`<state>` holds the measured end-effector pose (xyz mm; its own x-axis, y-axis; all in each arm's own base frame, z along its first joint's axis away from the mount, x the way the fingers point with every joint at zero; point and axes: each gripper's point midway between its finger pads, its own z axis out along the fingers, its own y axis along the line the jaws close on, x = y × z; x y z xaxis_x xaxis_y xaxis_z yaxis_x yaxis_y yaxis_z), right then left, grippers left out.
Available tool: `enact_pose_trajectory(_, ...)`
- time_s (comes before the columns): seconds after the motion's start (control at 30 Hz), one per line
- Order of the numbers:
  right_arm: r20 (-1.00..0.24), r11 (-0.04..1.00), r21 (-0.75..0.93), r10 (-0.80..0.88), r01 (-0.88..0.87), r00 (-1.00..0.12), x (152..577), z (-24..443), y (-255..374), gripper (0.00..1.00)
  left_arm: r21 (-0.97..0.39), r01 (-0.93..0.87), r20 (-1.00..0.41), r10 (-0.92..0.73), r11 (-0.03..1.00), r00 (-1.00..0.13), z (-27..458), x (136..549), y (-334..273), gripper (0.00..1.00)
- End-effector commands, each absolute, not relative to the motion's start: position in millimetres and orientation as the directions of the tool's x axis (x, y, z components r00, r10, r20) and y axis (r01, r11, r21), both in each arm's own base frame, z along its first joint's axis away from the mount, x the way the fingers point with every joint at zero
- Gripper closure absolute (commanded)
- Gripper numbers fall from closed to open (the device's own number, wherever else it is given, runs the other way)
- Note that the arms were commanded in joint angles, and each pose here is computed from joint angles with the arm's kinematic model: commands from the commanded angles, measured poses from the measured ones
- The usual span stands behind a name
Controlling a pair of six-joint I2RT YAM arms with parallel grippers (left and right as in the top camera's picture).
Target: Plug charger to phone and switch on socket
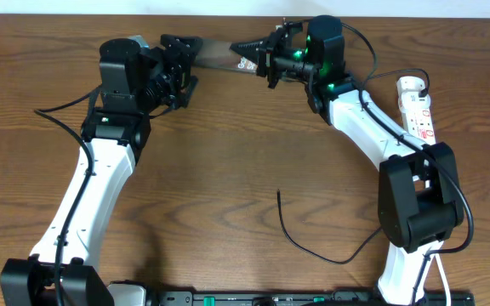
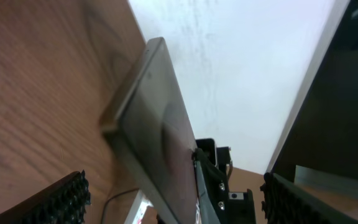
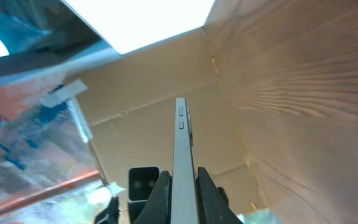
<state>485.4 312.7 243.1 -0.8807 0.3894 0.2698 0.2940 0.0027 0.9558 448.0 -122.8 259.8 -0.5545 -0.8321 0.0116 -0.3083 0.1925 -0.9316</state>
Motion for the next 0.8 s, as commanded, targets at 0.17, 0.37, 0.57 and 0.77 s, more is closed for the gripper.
enact_pose_trajectory(0.17,0.317,-0.108,0.948,0.383,0.299,-0.868,481,279,337,0.99,-0.961,-0.197,-0.067,-0.855,0.193,-0.514,288,459,-114,0.14)
enact_pose_trajectory(0.37,0.314,-0.142,0.949,0.369,0.28,-0.875,472,290,357,0.99,-0.969,-0.189,-0.046,-0.861,0.162,-0.507,293,461,-114,0.13)
enact_pose_trajectory(0.57,0.316,-0.16,0.948,0.348,0.277,-0.883,464,296,368,0.99,-0.969,-0.186,-0.053,-0.87,0.163,-0.49,294,463,-112,0.13)
enact_pose_trajectory(0.77,0.305,-0.184,0.949,0.34,0.255,-0.89,460,305,374,0.99,-0.969,-0.211,-0.028,-0.9,0.132,-0.436,293,467,-103,0.13)
